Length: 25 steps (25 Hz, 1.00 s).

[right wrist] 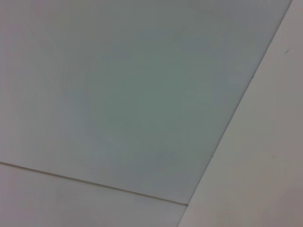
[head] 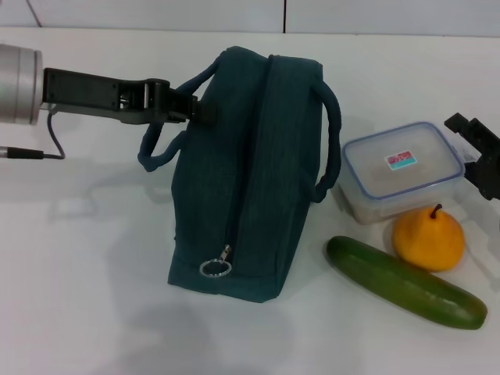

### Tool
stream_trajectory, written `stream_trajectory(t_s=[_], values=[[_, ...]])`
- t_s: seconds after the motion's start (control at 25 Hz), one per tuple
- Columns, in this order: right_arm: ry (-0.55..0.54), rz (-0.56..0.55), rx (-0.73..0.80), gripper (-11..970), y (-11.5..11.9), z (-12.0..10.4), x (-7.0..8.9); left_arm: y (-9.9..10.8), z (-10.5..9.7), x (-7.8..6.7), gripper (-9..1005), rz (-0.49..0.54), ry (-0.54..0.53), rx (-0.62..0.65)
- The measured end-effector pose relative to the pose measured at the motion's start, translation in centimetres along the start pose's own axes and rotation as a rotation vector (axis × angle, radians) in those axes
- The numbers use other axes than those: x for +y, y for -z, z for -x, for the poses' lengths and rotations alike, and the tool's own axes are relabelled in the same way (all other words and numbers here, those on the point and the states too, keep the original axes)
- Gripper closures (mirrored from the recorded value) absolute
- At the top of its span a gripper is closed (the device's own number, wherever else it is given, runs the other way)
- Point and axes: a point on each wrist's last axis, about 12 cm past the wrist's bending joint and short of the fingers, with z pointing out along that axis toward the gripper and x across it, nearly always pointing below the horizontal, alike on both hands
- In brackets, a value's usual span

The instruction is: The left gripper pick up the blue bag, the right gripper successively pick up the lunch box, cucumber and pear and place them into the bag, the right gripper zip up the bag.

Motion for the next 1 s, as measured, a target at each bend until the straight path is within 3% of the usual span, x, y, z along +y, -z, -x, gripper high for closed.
stream_trajectory(t_s=[0.72, 0.8, 1.0], values=[[-0.057, 0.001, -0.013, 300, 0.22, -0.1, -0.09, -0.01, -0.09, 0.02, 913, -0.001, -0.006, -0.002], [-0.059, 0.003, -0.012, 539, 0.21, -0.09, -0.07, -0.02, -0.08, 0.02, 913, -0.001, -0.006, -0.002], [-0.067, 0.024, 0.001, 643, 0.06, -0.07, 0.26, -0.11, 0.12, -0.1, 913, -0.002, -0.014, -0.002]])
